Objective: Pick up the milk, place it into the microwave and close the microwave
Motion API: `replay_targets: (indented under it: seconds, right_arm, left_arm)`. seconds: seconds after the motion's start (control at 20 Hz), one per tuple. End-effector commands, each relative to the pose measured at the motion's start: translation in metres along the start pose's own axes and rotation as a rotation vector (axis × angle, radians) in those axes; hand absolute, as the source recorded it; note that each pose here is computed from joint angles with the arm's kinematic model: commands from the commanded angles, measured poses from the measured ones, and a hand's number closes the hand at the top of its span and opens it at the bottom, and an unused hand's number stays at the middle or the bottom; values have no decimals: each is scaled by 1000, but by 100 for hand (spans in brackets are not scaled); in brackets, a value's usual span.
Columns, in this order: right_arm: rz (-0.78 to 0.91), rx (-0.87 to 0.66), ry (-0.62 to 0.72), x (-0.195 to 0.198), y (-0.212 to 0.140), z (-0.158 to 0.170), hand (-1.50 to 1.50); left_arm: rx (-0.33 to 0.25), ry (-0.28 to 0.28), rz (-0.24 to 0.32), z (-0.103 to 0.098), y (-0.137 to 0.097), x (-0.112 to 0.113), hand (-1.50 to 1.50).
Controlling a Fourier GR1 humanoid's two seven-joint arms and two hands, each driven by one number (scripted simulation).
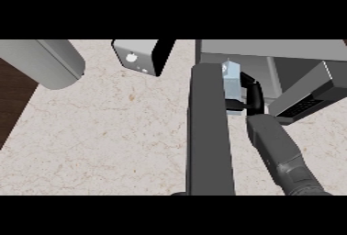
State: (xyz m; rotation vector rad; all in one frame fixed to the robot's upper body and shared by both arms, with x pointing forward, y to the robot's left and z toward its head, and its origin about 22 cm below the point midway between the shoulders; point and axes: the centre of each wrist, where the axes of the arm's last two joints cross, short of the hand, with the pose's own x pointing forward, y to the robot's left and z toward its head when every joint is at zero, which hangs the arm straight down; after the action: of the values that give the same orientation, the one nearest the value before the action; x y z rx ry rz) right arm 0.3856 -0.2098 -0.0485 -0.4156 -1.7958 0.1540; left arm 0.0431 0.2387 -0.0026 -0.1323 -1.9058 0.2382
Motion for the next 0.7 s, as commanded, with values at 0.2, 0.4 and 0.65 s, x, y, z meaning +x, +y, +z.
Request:
replay_targets:
  seconds: [0.2, 0.4, 0.65]
  right_arm:
    - [144, -33, -56, 2, -7, -10, 150]
    - [239, -67, -132, 11, -23, -27, 150]
    - [216, -136, -155, 24, -29, -43, 150]
  left_arm:
    - [-21, 0, 6, -5, 0, -5, -150]
    - [-24, 11, 18, -6, -1, -3, -150]
    - [-54, -3, 15, -9, 5, 0, -150]
